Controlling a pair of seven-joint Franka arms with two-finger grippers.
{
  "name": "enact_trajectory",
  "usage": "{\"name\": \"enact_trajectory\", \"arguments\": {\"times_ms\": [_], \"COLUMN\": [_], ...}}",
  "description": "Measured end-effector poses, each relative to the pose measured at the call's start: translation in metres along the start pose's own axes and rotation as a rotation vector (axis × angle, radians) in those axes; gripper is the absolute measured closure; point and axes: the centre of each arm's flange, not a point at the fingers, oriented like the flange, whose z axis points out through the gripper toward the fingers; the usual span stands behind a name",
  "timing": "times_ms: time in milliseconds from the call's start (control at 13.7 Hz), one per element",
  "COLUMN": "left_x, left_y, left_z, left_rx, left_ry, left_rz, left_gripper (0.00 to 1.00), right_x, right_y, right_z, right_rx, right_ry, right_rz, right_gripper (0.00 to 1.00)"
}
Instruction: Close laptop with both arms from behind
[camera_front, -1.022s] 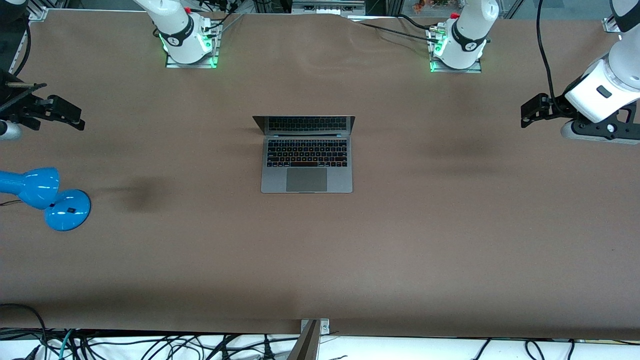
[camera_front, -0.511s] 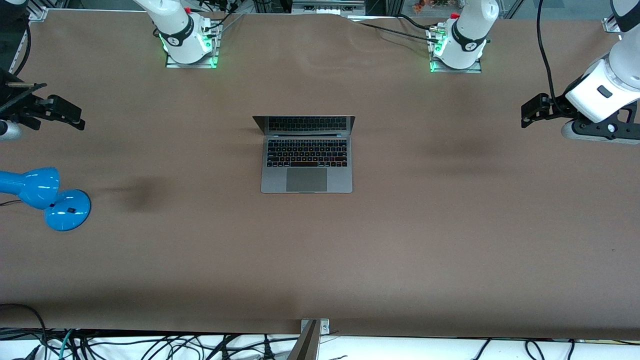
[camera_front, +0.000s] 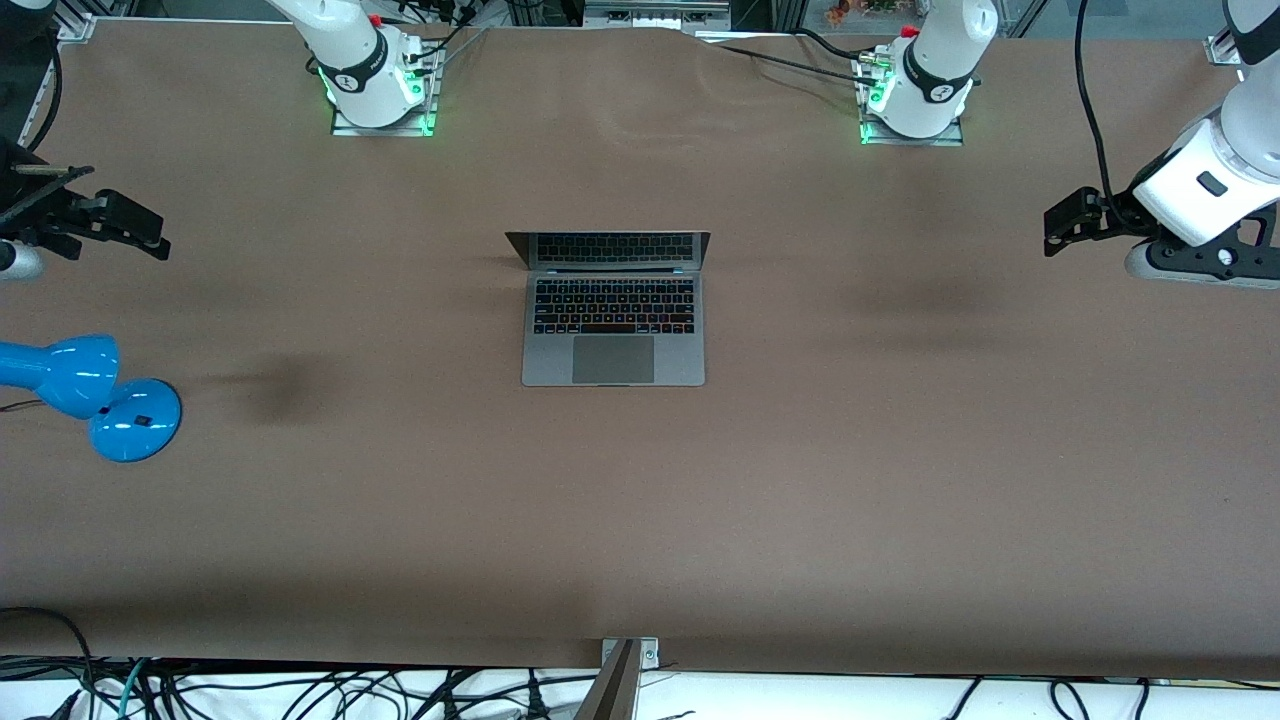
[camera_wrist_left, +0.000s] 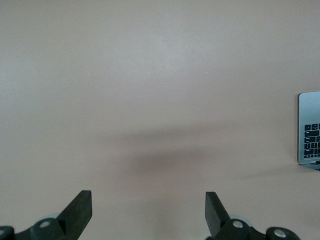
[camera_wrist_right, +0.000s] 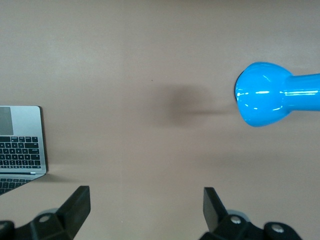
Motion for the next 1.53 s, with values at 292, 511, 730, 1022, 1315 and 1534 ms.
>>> {"name": "enact_trajectory", "arguments": {"times_ms": [292,511,730,1022,1315,1534], "left_x": [0.01,0.016,0.017,0.018,0.012,0.007], "left_y": [-0.002,-0.002,-0.002,-0.008,-0.015,-0.011], "left_z": [0.015,0.019,0.022,0.026,0.03,0.025], "left_rx": [-0.003,-0.005,-0.006,-0.012,-0.096,-0.131], "left_ry": [-0.027,-0.032,-0.041,-0.055,-0.101,-0.104], "left_rz": [-0.001,-0.001,-0.001,-0.012,-0.041,-0.061], "left_gripper": [0.0,0.0,0.0,0.0,0.0,0.0], "right_x": [0.0,0.0,0.0,0.0,0.0,-0.002], "right_y": [0.0,0.0,0.0,0.0,0.0,-0.002], "right_z": [0.0,0.0,0.0,0.0,0.0,0.002], "right_rx": [0.0,0.0,0.0,0.0,0.0,0.001], "right_ry": [-0.001,-0.001,-0.001,-0.001,-0.001,-0.019], "right_rz": [0.0,0.0,0.0,0.0,0.0,-0.003], "right_gripper": [0.0,0.0,0.0,0.0,0.0,0.0]}}
